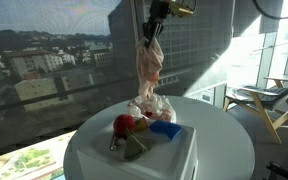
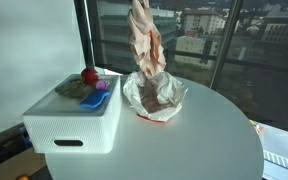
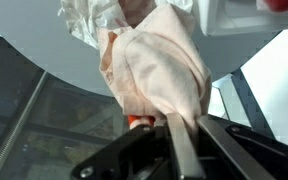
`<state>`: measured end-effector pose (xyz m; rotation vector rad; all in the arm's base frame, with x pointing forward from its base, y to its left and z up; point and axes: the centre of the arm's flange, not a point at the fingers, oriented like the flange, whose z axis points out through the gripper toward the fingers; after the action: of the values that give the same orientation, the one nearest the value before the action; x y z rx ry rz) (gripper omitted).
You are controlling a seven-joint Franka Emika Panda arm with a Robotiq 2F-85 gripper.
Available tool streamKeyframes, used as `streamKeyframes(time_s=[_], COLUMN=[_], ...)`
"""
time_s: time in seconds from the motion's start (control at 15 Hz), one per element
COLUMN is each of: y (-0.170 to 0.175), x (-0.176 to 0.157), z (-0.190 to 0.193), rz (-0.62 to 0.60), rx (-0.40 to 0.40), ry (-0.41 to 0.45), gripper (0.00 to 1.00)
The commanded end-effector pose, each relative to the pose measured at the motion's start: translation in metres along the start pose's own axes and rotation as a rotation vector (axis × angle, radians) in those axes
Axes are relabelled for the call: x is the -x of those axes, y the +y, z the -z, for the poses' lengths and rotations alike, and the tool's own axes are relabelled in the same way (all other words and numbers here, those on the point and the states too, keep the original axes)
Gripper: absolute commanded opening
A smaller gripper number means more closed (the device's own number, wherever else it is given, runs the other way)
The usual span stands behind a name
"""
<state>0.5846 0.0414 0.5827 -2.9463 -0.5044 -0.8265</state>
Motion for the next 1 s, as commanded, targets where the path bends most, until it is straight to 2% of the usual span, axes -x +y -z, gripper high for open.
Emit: streamKeyframes(time_s=[0.0,0.27,0.47,0.67,0.93], y=[0.021,0.042,0.057,0.047,0.036], x=[0.008,0.029,0.038,0.049,0.042], z=[-0.023,-0.050,-0.086,-0.121,-0.161], rz=[-0.068,-0.100,-0.135,-0.125,-0.099], rx=[0.036,0.041,0.019,-0.034,-0.048], ry=[-0.043,-0.088,-0.151,-0.213,-0.207], gripper=[0.07,0.08,0.08,0.08,0.07])
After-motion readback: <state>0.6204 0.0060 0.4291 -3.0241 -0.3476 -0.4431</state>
